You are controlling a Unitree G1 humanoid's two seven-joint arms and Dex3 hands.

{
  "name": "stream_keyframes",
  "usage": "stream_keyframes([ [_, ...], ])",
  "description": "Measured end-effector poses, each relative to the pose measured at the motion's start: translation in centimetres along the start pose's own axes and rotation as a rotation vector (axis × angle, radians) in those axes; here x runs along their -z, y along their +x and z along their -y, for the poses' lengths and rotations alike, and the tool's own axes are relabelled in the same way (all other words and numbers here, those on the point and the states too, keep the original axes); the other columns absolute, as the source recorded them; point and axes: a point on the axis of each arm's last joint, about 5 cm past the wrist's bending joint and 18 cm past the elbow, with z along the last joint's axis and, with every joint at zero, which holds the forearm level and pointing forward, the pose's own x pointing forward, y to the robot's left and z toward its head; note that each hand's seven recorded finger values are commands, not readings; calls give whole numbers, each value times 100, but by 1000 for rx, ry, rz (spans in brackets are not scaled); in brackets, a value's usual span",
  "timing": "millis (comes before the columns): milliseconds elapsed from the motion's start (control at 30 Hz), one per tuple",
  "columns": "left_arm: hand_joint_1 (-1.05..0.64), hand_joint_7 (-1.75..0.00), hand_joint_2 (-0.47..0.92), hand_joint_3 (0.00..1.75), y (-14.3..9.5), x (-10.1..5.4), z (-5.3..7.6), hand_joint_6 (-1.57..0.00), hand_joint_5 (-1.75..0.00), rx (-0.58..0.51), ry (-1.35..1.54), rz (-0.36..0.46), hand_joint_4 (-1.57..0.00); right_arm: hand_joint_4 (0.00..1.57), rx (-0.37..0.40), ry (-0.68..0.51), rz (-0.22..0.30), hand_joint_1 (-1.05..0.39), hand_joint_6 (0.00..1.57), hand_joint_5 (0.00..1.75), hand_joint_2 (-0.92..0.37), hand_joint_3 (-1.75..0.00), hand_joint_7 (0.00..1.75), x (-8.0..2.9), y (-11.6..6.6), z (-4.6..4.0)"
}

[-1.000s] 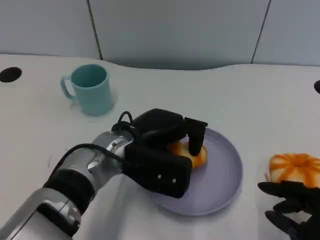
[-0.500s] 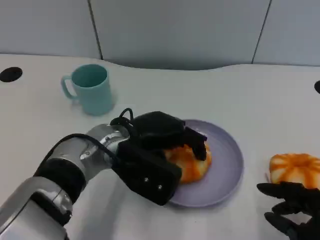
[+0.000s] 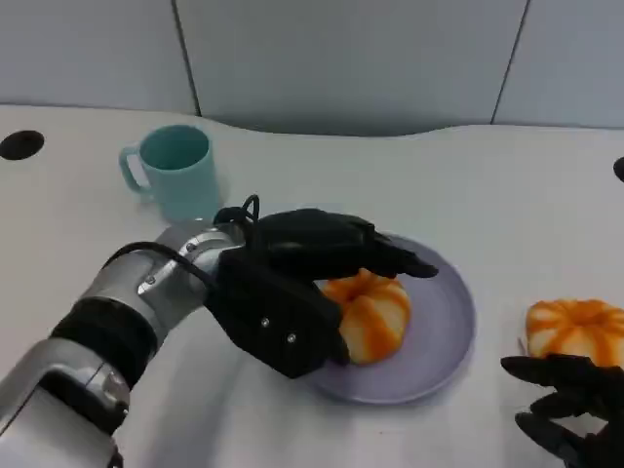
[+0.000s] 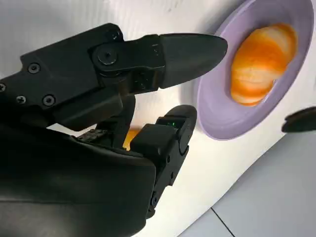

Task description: Grasp the bread from the table and place it into the plate.

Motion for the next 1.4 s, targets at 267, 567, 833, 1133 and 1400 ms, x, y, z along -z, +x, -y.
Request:
stream_keyframes([
  [267, -71, -3, 87, 1, -319, 103, -114, -29, -33, -170, -81, 28, -6, 58, 0, -1, 1, -27, 75, 68, -92, -33, 0, -1, 1, 1],
  [567, -64, -2, 89, 1, -800, 411, 156, -31, -31, -286, -372, -149, 0, 60, -2, 1, -3, -27, 76, 68, -92, -31, 0, 5, -9, 1],
  [833, -58, -1, 92, 3, -1130, 475, 552, -20, -33, -456, -573, -270, -8, 60, -3, 4, -6, -28, 76, 68, -92, -32, 0, 13, -24, -2],
  [1133, -51, -8, 92, 3, -1296, 338, 1072, -60, -91, -596, -888, -460, -36, 60, -2, 4, -3, -27, 76, 68, -92, -32, 0, 5, -47, 0],
  [1400, -40, -140, 92, 4, -1320, 214, 1256, -44, -150, -644, -1022, -581, -51, 61, 4, 11, 0, -28, 76, 69, -92, -32, 1, 14, -53, 22],
])
